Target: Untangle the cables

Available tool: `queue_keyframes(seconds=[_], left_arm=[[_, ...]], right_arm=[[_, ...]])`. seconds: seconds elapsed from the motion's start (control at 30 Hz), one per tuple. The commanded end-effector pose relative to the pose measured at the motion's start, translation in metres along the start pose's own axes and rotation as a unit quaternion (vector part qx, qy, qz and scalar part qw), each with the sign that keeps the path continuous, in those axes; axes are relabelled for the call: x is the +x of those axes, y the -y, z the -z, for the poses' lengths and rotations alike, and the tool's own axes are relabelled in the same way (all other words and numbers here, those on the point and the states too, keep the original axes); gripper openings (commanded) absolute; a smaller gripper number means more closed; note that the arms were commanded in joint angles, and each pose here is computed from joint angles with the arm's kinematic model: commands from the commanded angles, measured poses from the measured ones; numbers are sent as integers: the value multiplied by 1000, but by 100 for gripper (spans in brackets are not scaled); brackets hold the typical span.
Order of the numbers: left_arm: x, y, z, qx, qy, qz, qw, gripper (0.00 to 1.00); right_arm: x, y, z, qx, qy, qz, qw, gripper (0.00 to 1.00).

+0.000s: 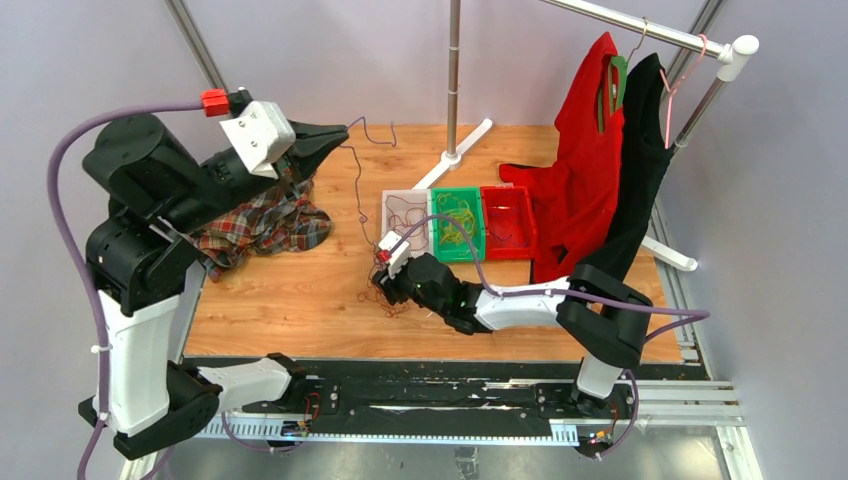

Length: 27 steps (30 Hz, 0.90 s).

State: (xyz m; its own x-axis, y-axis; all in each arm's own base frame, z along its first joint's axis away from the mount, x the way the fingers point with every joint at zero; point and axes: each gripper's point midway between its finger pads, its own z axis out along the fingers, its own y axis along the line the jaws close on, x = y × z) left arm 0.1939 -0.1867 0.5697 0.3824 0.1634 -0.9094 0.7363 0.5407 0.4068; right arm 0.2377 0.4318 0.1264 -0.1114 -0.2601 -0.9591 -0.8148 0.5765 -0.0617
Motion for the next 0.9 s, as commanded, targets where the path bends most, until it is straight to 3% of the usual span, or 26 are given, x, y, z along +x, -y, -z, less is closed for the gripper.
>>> queue_keyframes(seconds=[0.0,0.17,0.37,0.6,0.77,0.87], left_arm=[[-31,-14,6,-29,45,-45,998,0],[-59,-37,10,-80,84,-89,989,0],[-105,-68,23,-156,143,-142,967,0],[-142,-97,40,-240,209,-145,937,0],[-175,-127,62,-328,252,-168,895,0],[-195,-145,75,-383,280,-188,860,0]], right_arm=[[16,10,1,20,9,-31,999,48],[48,20,16,49,-2,-58,997,54],[54,22,29,48,-10,-53,997,53],[75,27,54,55,-22,-66,996,50],[96,35,77,72,-34,-79,994,53],[102,42,89,88,-29,-91,991,69]])
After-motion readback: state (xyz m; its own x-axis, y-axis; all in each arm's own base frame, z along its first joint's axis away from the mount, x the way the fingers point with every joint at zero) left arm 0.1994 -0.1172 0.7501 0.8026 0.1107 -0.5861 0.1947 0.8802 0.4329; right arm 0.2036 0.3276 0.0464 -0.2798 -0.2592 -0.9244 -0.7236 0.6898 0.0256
